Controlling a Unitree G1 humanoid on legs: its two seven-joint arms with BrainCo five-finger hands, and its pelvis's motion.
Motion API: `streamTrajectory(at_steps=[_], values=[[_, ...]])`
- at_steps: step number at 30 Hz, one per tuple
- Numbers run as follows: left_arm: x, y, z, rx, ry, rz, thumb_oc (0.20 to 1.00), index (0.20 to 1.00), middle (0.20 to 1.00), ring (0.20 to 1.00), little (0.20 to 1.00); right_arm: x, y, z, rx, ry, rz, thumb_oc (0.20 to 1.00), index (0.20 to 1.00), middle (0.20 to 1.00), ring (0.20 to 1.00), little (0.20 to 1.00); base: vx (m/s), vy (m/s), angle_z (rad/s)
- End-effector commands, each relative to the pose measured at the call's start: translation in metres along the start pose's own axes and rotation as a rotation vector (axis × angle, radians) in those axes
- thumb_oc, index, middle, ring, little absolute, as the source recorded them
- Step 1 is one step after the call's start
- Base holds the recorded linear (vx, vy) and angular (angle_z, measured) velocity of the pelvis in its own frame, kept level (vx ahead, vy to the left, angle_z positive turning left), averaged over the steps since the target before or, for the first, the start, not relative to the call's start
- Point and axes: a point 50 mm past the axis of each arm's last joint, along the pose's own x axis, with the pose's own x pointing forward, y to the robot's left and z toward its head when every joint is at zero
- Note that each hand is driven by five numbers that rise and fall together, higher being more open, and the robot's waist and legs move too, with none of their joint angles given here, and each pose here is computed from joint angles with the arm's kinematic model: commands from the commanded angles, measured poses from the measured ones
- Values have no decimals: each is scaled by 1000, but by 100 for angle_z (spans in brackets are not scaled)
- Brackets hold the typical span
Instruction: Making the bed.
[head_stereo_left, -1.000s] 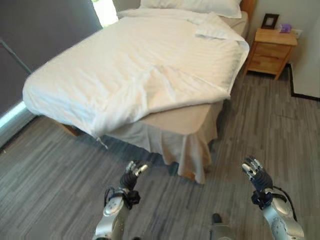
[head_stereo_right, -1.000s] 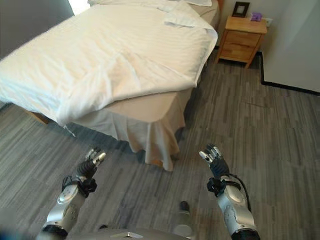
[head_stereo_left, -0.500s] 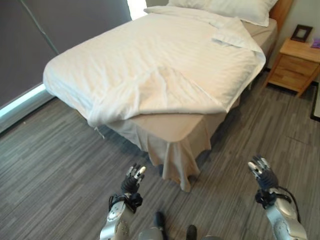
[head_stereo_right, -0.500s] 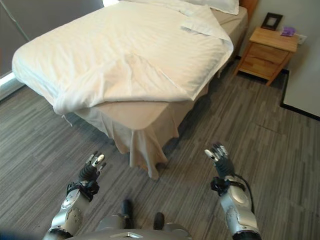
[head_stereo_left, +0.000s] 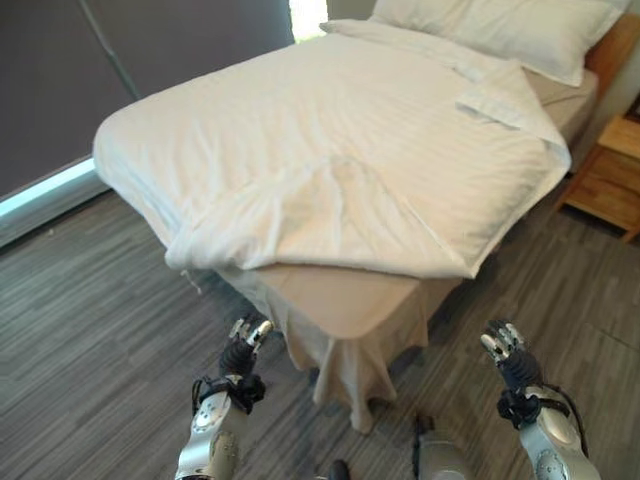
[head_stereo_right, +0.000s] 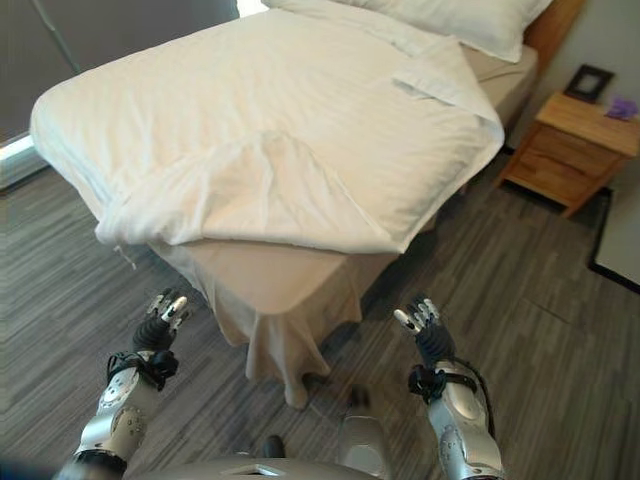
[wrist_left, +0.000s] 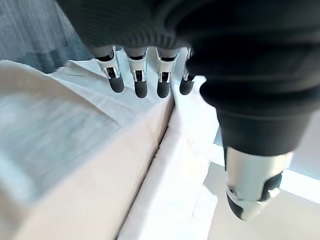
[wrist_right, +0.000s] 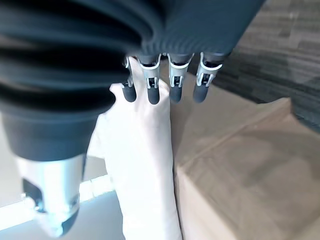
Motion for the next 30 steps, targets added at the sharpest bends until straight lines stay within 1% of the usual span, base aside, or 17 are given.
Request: streamTrajectory(at_steps=[1,2,6,9,13,14,15,16,17,18,20,22,23,26,28,29,30], values=[[7,-14,22,47,-118,-75,1000,1000,1000,1000,1000,13,2,33,-33,-155,15,1000,1000,1000,1000,1000,92,-119,101],[4,-12,19,16,-111,-59,1000,1000,1000,1000,1000,14,0,41,-52,-182,13,1000,1000,1000,1000,1000,59,-65,57],[-4,-3,16,-39,-115,-18,1000,1000,1000,1000,1000,15,-6,47,-65,-201,-9,1000,1000,1000,1000,1000,72,-79,18],[-12,13,30,-68,-186,50,1000,1000,1000,1000,1000,13,-11,46,-76,-192,-13,1000,1000,1000,1000,1000,60,-78,11],[-15,28,80,77,-373,98,1000,1000,1000,1000,1000,10,-15,41,-90,-163,-7,1000,1000,1000,1000,1000,34,-54,23],[-15,28,80,77,-373,99,1000,1000,1000,1000,1000,10,-15,41,-89,-163,-7,1000,1000,1000,1000,1000,48,-33,12],[-15,28,106,133,-471,105,1000,1000,1000,1000,1000,10,-15,40,-91,-155,3,1000,1000,1000,1000,1000,51,-24,-2],[-16,28,120,173,-522,117,1000,1000,1000,1000,1000,10,-15,38,-96,-147,7,1000,1000,1000,1000,1000,52,-24,-9],[-16,28,120,174,-522,118,1000,1000,1000,1000,1000,10,-15,38,-95,-147,8,1000,1000,1000,1000,1000,66,-28,-15],[-15,27,155,300,-637,152,1000,1000,1000,1000,1000,9,-13,36,-98,-136,28,1000,1000,1000,1000,1000,68,-24,-9],[-10,24,184,422,-708,167,1000,1000,1000,1000,1000,11,-9,36,-94,-129,54,1000,1000,1000,1000,1000,67,-18,-2],[-9,15,226,590,-823,181,1000,1000,1000,1000,1000,11,-7,34,-91,-120,79,1000,1000,1000,1000,1000,47,-10,-8],[-10,10,239,641,-863,177,1000,1000,1000,1000,1000,9,-7,33,-95,-114,88,1000,1000,1000,1000,1000,40,-3,-10],[-3,-10,291,870,-935,162,1000,1000,1000,1000,1000,4,-9,25,-104,-71,109,1000,1000,1000,1000,1000,33,6,-9],[10,-21,312,872,-931,164,1000,1000,1000,1000,1000,1,-6,20,-108,-50,136,1000,1000,1000,1000,1000,-18,15,-7],[22,-31,343,1005,-899,236,1000,1000,1000,1000,1000,1,-6,19,-131,-32,154,1000,1000,1000,1000,1000,-52,16,-1],[24,-35,345,1009,-904,230,1000,1000,1000,1000,1000,1,-6,19,-123,-35,150,1000,1000,1000,1000,1000,-94,21,1]])
